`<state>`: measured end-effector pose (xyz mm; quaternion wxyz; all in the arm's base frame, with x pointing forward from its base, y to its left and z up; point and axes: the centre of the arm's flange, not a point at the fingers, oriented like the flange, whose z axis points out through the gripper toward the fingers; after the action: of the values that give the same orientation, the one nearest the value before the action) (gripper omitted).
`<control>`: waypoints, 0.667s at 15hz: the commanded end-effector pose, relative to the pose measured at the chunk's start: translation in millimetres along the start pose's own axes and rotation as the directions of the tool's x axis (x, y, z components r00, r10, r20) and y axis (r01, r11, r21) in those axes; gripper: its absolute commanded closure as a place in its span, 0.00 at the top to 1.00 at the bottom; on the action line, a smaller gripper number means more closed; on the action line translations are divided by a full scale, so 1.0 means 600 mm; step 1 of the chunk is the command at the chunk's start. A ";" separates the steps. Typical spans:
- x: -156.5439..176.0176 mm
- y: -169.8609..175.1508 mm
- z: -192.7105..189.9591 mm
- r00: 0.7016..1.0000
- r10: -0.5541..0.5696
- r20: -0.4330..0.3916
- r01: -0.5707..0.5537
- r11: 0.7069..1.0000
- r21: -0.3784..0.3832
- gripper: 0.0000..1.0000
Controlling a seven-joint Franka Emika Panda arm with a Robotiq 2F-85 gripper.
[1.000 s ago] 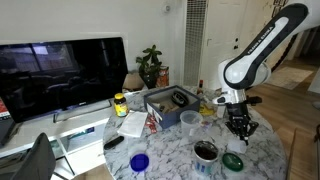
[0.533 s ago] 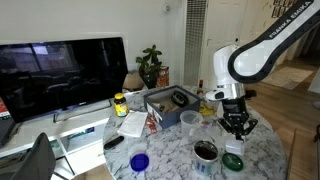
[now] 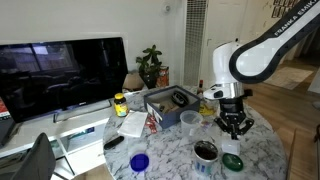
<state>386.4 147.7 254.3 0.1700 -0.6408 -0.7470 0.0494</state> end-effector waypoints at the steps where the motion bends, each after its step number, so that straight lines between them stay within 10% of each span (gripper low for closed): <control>1: 0.033 0.010 0.017 0.990 -0.108 0.087 0.117 0.989 -0.095 0.02; 10: 0.078 0.031 0.026 0.906 -0.239 0.350 0.353 0.882 -0.312 0.02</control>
<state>398.1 191.6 254.4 -0.0226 -0.5363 -0.8436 -0.0133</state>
